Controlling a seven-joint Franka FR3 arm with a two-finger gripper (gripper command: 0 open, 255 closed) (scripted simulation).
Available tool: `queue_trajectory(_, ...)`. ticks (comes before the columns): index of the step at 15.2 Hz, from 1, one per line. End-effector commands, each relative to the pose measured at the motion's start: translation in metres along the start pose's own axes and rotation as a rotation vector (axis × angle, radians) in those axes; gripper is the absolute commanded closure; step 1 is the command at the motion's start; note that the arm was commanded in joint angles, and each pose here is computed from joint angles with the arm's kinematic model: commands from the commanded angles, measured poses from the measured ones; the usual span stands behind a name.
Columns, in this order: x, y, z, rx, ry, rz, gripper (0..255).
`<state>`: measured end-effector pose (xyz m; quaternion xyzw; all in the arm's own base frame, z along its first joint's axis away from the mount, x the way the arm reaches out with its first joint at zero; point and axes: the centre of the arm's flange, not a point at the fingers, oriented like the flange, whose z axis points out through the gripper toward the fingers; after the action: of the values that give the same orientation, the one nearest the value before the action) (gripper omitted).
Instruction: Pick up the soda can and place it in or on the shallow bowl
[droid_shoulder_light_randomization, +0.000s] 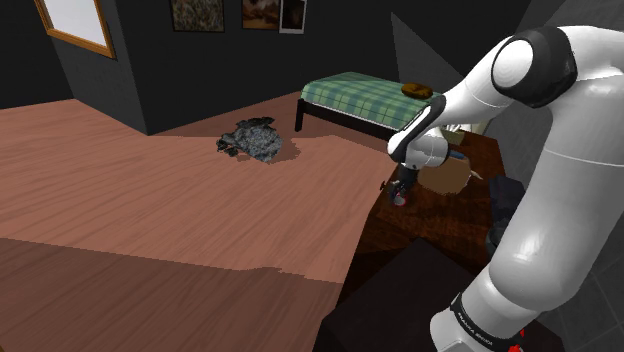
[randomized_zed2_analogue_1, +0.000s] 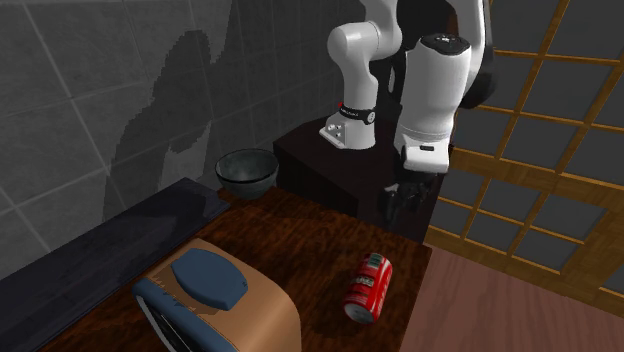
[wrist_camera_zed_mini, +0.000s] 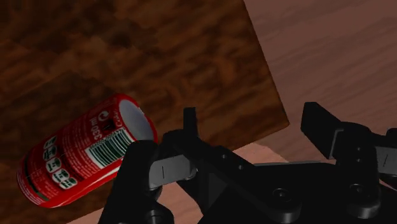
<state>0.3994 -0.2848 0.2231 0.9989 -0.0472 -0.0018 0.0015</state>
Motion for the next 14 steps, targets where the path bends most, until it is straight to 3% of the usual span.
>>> queue_trajectory(1, 0.017, 0.018, 0.005, -0.005, -0.003, 0.141, 0)
queue_trajectory(10, 0.056, 0.124, 0.02, -0.029, -0.018, 0.813, 0)
queue_trajectory(14, 0.056, 0.124, 0.041, -0.029, -0.018, 0.813, 0)
